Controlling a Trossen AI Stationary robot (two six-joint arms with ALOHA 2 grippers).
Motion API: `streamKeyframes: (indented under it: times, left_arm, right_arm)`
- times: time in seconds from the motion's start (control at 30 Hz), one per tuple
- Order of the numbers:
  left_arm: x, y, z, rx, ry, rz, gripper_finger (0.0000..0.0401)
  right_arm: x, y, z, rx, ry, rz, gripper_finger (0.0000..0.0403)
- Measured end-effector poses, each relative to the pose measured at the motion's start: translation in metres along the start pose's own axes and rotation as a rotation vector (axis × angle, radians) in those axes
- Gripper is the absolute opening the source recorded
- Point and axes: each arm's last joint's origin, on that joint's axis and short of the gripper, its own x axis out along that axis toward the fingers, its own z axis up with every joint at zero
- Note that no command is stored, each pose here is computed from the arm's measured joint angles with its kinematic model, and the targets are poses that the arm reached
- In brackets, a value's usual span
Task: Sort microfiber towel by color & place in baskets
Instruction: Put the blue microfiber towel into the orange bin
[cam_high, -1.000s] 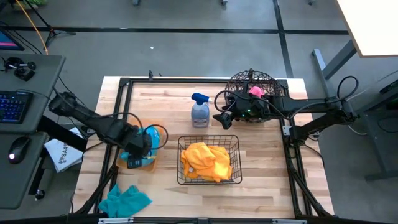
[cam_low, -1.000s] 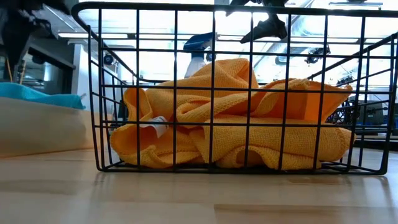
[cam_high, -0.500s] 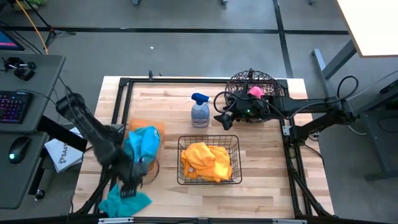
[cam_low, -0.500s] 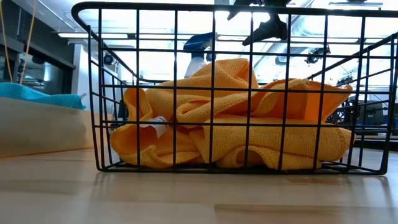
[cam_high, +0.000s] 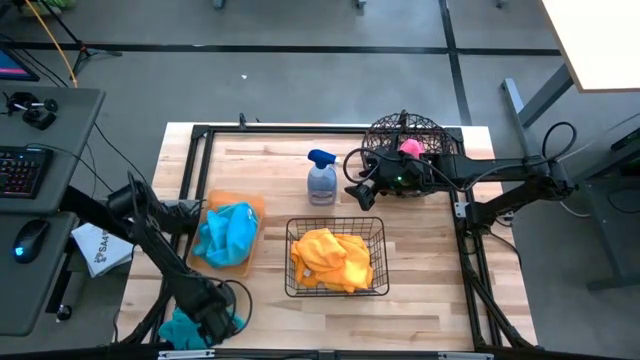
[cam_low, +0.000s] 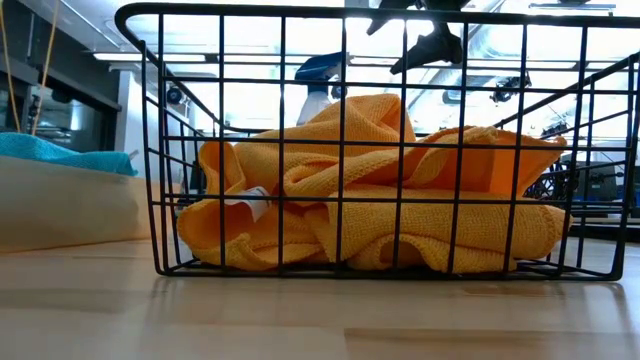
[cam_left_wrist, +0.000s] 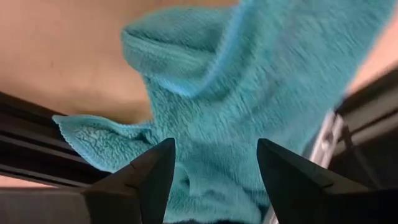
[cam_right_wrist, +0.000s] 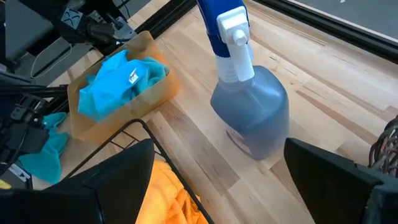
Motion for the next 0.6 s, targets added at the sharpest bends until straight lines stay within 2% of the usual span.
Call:
streamKeyframes:
  times: [0.1,0.27,0.47,0.53,0.6]
  left_arm:
    - [0.007,-0.001,0.003,-0.046,-0.001,0.022,0.0213]
    - [0.018,-0.005,0.008,-0.050,0.006,0.037,0.0213]
    - [0.033,-0.009,0.013,0.050,0.054,0.047,0.0209]
    - [0.034,-0.009,0.014,0.100,0.057,0.050,0.0191]
    - [0.031,-0.008,0.014,0.138,0.049,0.048,0.0150]
  right_arm:
    - [0.000,0.000,-0.001,-0.002,0.006,-0.005,0.0355]
    - [0.000,-0.002,-0.003,-0.008,0.026,-0.020,0.0355]
    - [0.000,-0.002,-0.003,-0.010,0.033,-0.025,0.0355]
    - [0.000,-0.002,-0.003,-0.010,0.033,-0.025,0.0355]
    - [0.000,-0.002,-0.003,-0.010,0.033,-0.025,0.0355]
